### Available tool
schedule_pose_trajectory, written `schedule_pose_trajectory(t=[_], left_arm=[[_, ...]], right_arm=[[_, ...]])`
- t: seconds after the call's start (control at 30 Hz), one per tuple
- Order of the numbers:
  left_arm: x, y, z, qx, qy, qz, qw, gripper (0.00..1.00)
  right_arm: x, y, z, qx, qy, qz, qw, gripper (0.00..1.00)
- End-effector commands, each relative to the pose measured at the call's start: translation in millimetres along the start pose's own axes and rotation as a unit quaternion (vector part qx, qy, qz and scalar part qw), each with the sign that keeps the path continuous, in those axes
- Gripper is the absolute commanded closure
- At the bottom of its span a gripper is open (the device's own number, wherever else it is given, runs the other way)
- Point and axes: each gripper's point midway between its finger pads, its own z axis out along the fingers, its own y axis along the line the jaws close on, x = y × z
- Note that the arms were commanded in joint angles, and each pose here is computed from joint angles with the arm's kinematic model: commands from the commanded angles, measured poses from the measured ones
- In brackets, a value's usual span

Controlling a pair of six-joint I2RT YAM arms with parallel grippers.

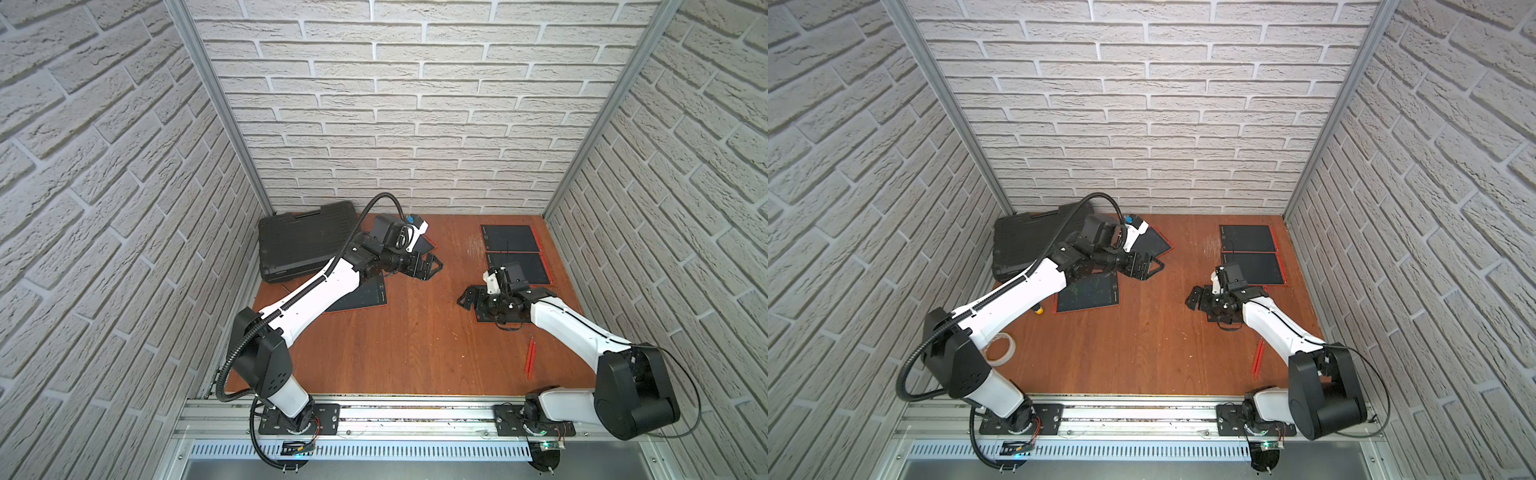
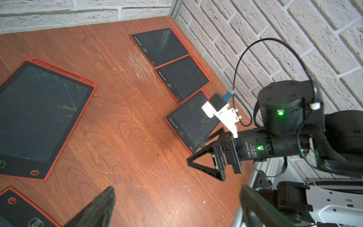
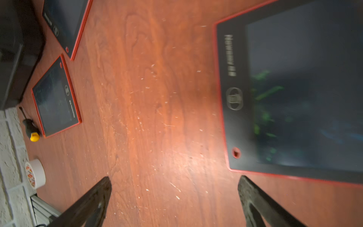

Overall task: Place the stylus back onto the writing tablet
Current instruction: Adjust the writing tablet at the center of the board.

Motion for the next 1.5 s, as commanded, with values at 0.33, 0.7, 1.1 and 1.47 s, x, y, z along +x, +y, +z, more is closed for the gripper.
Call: schedule_pose_trajectory(t=[0.33,0.7,1.1,1.47], left_arm=[[-10,-3,-11,-0.002,-0.024,0.015,1.000,0.02],[-11,-3,-12,-0.004,-0.026,0.014,1.000,0.02],[-11,-2,-12,-0.007,-0.026,0.014,1.000,0.02],[-9,9,-10,-0.028,-0.019,0.014,0.999,0.02]], right_arm=[[-14,1,42,0.071,0.027,-0.044,0.996,0.00],[-21,-49,37,0.185,0.020,-0.023,0.982,0.00],[-34,-64,31,0.181,0.026,-0.023,0.983,0.00],[-32,-16,11,0.066,0.005,-0.054,0.996,0.03]])
